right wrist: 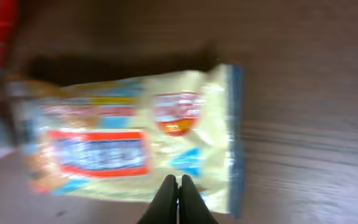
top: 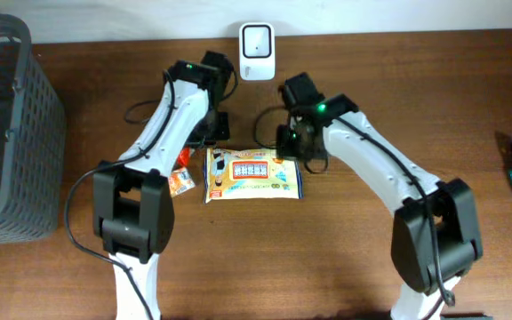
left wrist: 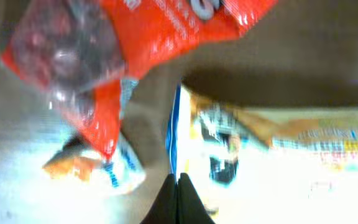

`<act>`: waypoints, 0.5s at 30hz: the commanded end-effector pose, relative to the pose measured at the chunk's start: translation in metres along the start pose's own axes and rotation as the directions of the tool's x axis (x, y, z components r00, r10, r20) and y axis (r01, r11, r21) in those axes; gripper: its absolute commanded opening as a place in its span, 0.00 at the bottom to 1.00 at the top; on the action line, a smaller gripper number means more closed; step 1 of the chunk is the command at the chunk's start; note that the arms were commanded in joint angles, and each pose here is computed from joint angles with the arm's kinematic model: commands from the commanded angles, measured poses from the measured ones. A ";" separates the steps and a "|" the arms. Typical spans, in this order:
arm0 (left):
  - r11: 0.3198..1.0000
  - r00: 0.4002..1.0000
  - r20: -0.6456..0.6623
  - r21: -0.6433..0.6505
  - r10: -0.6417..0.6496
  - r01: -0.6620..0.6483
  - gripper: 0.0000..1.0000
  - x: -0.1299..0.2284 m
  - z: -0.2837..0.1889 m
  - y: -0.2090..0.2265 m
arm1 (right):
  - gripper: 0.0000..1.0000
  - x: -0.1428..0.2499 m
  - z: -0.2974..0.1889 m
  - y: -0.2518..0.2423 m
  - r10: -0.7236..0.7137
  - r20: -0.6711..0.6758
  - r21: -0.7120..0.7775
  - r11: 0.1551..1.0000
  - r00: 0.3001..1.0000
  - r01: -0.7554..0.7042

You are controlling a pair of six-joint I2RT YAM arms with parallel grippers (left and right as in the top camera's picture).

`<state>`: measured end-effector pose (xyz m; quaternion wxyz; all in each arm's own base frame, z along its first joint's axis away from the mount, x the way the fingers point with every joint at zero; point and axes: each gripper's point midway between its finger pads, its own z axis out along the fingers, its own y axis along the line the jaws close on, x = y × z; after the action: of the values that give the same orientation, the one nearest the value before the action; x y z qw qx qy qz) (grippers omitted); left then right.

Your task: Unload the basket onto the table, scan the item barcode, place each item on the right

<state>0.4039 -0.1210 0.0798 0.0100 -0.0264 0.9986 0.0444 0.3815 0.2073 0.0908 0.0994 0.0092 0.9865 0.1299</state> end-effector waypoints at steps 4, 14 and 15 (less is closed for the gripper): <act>0.988 0.981 -0.192 0.152 0.028 0.002 0.00 0.062 0.069 -0.023 | 0.04 0.031 0.050 0.011 0.071 -0.188 -0.097 0.991 0.980 -0.090; 0.998 0.997 0.052 -0.024 -0.064 0.066 0.00 0.001 -0.037 0.031 | 0.04 0.017 0.004 -0.047 0.038 -0.110 0.246 0.969 0.993 -0.010; 0.997 0.992 0.101 -0.002 -0.079 0.079 0.00 -0.010 -0.055 0.032 | 0.05 -0.002 -0.018 -0.023 -0.136 -0.088 0.165 0.975 0.987 0.149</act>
<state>0.3848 -0.0958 0.0822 -0.0204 -0.0460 0.9967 0.0634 0.3403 0.1659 0.0333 -0.0296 0.0500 0.9983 0.0093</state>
